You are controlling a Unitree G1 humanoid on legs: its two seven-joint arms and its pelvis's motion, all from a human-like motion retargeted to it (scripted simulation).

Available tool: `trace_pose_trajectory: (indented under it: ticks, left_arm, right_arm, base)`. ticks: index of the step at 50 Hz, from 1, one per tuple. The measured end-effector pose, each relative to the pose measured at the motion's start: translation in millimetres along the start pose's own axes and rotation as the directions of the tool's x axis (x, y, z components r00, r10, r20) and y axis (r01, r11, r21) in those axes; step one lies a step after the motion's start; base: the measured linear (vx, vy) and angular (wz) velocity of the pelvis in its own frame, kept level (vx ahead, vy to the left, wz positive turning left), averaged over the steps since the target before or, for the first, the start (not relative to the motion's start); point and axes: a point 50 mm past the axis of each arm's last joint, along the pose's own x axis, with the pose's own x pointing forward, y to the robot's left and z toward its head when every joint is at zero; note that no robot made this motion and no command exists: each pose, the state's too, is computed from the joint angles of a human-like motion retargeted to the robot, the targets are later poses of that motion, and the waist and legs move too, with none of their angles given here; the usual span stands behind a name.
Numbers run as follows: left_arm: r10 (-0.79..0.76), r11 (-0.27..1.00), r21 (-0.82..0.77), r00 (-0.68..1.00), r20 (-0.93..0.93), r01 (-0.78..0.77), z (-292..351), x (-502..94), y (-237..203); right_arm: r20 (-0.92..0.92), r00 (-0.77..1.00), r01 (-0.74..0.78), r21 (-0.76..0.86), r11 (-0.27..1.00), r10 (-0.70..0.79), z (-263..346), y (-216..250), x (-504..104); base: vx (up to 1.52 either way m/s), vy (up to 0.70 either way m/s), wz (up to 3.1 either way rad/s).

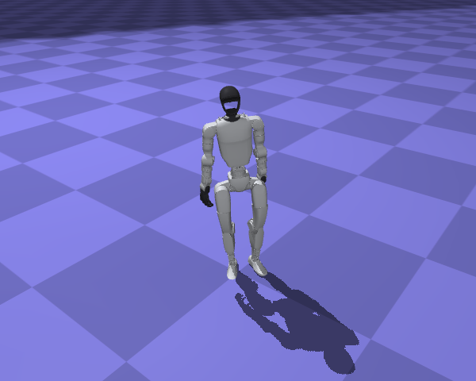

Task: Upper body actions

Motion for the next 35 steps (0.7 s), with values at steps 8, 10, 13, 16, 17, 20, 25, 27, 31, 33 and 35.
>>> trace_pose_trajectory:
  ticks: [8, 10, 13, 16, 17, 20, 25, 27, 31, 33, 35]
  left_arm:
    - [-0.004, 1.0, 0.017, 1.0, 0.018, 0.004, 6, -1, -2]
    - [-0.005, 1.0, 0.021, 1.0, 0.019, 0.005, 6, -1, -1]
    - [-0.005, 1.0, 0.024, 1.0, 0.016, 0.005, 6, -1, 0]
    - [-0.003, 1.0, 0.025, 1.0, 0.011, 0.003, 6, -1, 1]
    - [-0.003, 1.0, 0.025, 1.0, 0.01, 0.003, 6, -1, 1]
    - [-0.001, 1.0, 0.024, 1.0, 0.006, 0.001, 5, -1, 2]
    - [0.001, 1.0, 0.027, 1.0, -0.005, -0.001, 2, -1, 3]
    - [0.002, 1.0, 0.029, 1.0, -0.009, -0.002, 2, -1, 4]
    - [0.003, 0.999, 0.034, 1.0, -0.014, -0.002, 1, -1, 4]
    - [0.002, 0.999, 0.035, 1.0, -0.014, -0.001, 1, -1, 4]
    - [0.0, 0.999, 0.037, 1.0, -0.012, 0.0, 2, -1, 3]
  right_arm:
    - [0.031, 1.0, 0.003, -0.017, 1.0, -0.003, 9, -2, -1]
    - [0.037, 0.999, 0.004, -0.022, 1.0, -0.003, 11, -2, -2]
    - [0.044, 0.999, 0.003, -0.029, 1.0, -0.002, 13, -3, -2]
    - [0.048, 0.999, 0.005, -0.033, 0.999, -0.003, 14, -3, -2]
    - [0.049, 0.999, 0.005, -0.034, 0.999, -0.004, 14, -4, -2]
    - [0.049, 0.999, 0.006, -0.034, 0.999, -0.004, 14, -4, -2]
    - [0.04, 0.999, 0.006, -0.033, 0.999, -0.005, 12, -4, -2]
    - [0.035, 0.999, 0.006, -0.032, 0.999, -0.005, 10, -4, -2]
    - [0.025, 1.0, 0.005, -0.029, 1.0, -0.004, 8, -4, -1]
    - [0.02, 1.0, 0.004, -0.029, 1.0, -0.003, 6, -3, -1]
    - [0.016, 1.0, 0.003, -0.028, 1.0, -0.003, 5, -3, -1]
  base:
    - [0.0, 0.0, 0.0]
    - [0.0, 0.0, 0.0]
    - [0.0, 0.0, 0.0]
    - [0.0, 0.0, 0.0]
    - [0.0, 0.0, 0.0]
    - [0.0, 0.0, 0.0]
    - [0.0, 0.0, 0.0]
    - [0.0, 0.0, 0.0]
    - [0.0, 0.0, 0.0]
    - [0.0, 0.0, 0.0]
    - [0.0, 0.0, 0.0]
